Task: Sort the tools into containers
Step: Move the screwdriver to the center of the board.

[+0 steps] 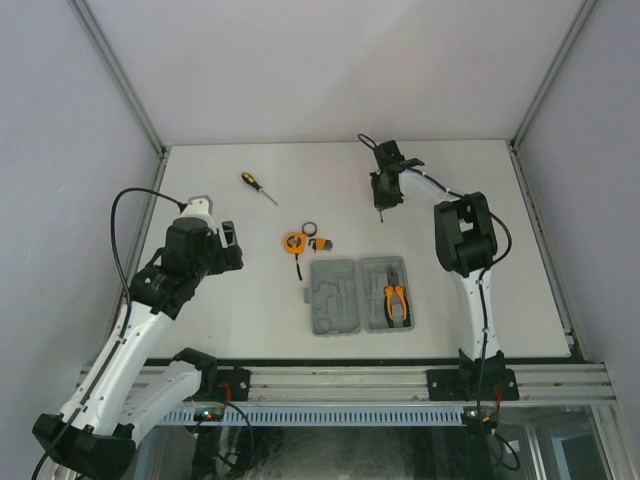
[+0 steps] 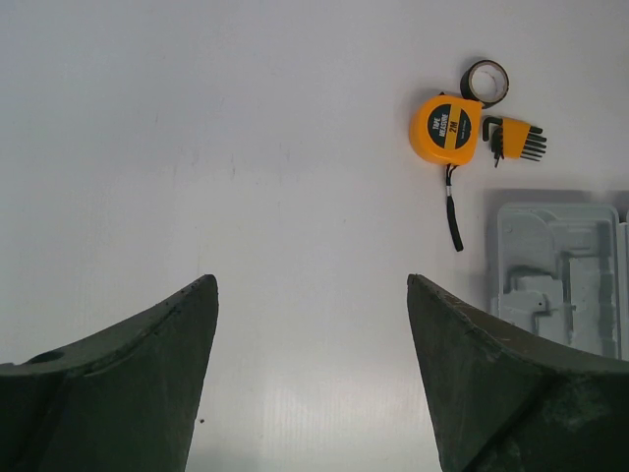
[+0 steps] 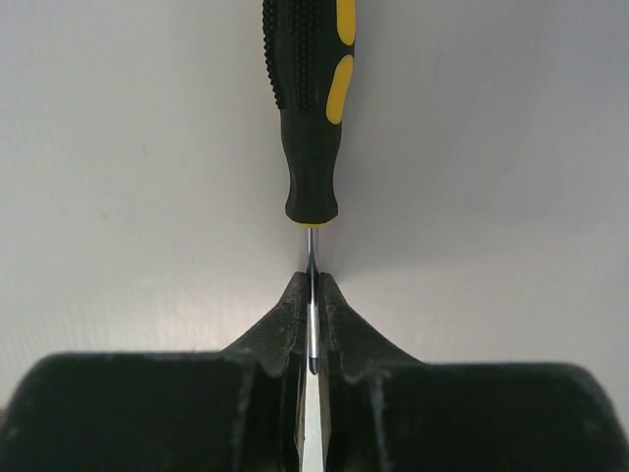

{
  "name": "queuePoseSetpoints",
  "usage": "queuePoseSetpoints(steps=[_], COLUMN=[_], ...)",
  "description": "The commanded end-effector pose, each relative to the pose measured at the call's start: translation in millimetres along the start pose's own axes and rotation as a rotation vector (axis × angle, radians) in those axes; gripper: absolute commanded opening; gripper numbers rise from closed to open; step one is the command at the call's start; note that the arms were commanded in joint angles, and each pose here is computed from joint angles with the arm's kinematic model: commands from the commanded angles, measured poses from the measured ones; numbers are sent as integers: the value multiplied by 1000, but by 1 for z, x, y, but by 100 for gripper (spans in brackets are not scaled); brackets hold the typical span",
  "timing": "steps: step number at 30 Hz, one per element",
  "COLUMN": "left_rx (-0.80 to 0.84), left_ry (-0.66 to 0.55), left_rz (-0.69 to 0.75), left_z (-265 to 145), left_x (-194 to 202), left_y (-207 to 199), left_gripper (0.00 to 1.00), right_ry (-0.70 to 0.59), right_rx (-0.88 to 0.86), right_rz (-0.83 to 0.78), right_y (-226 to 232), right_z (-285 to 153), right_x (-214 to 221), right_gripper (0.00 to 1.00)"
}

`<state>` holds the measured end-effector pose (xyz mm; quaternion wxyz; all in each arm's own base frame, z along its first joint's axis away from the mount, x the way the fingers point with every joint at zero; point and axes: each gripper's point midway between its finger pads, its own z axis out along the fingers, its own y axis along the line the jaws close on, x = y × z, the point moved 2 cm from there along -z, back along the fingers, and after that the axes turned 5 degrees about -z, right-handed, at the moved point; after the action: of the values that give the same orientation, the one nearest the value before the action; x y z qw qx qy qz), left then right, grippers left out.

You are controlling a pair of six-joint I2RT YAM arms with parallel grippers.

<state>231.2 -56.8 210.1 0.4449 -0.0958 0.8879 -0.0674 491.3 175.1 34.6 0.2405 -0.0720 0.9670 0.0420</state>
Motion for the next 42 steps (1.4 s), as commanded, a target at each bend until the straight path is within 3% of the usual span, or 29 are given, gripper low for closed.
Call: queuePoseSetpoints(steps=[1, 5, 20, 42], left_rx=[6, 3, -6, -18], left_ry=[-34, -35, -34, -24], left_rz=[7, 7, 9, 11], left_z=[2, 2, 3, 5], left_x=[-4, -4, -4, -2], left_y=[1, 2, 3, 4], left_gripper=[81, 81, 81, 81], right_ry=[126, 116, -128, -137], right_rx=[45, 39, -42, -17], right_rz=[-84, -79, -73, -61], right_y=[-18, -21, -12, -25], right_z=[-25, -42, -98, -36], right_x=[49, 66, 33, -13], right_gripper=[2, 6, 51, 46])
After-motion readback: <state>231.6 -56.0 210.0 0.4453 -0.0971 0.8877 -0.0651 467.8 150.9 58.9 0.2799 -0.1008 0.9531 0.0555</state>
